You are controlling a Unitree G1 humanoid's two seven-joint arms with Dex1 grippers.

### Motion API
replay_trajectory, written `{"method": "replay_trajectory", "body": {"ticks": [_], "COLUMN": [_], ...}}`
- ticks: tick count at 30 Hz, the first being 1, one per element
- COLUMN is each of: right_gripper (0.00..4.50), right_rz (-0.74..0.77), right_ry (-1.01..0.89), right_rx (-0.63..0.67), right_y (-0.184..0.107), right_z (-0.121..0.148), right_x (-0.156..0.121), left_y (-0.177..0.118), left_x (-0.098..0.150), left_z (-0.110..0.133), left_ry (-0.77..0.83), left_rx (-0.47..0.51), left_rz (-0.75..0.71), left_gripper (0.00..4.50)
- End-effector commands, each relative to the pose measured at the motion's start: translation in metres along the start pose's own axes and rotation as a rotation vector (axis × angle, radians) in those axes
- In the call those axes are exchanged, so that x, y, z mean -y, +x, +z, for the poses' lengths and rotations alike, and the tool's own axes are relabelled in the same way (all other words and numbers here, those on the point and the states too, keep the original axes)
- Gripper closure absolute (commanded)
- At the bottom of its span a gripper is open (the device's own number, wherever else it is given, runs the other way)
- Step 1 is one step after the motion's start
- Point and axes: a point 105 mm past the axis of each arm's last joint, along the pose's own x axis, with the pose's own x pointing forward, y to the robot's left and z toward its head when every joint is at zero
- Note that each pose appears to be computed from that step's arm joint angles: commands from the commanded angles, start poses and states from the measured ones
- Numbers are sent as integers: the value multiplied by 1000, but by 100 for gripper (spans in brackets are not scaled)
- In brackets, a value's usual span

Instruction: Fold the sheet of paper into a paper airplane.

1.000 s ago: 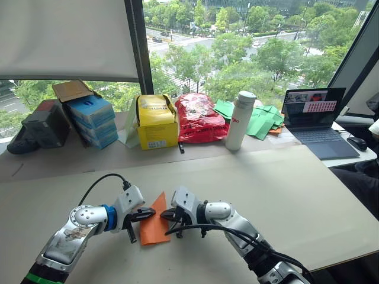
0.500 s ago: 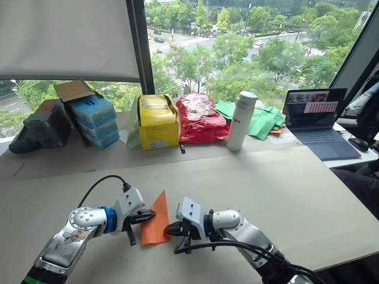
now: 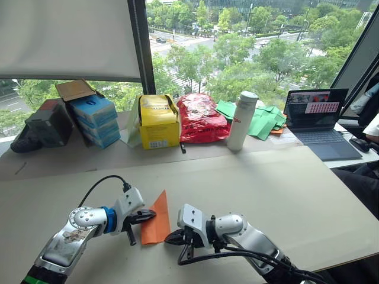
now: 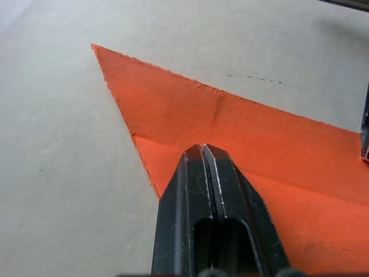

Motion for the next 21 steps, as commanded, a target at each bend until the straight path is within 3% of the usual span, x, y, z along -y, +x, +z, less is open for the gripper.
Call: {"method": "replay_trajectory", "body": {"ticks": [1, 7, 8, 12, 19, 21], "right_gripper": [450, 450, 450, 450, 450, 450], "right_rz": [-81, -177, -194, -242, -278, -286], "right_ry": [-12, 35, 35, 38, 54, 54], "right_rx": [121, 192, 189, 151, 137, 130], "right_y": [-27, -59, -61, -63, -60, -60], "right_z": [30, 48, 48, 42, 37, 35], "right_x": [10, 16, 18, 20, 26, 28], "left_y": [-17, -49, -52, -54, -37, -29], "left_x": [-15, -35, -37, -41, -58, -62], "left_z": [10, 24, 25, 22, 36, 49], "left_ry": [-4, 41, 52, 212, 766, 902], "left_rx": [58, 91, 90, 22, -16, 29], "left_rz": [22, -1, -8, -83, -169, -184], "left_gripper": [446, 446, 395, 270, 28, 5]}}
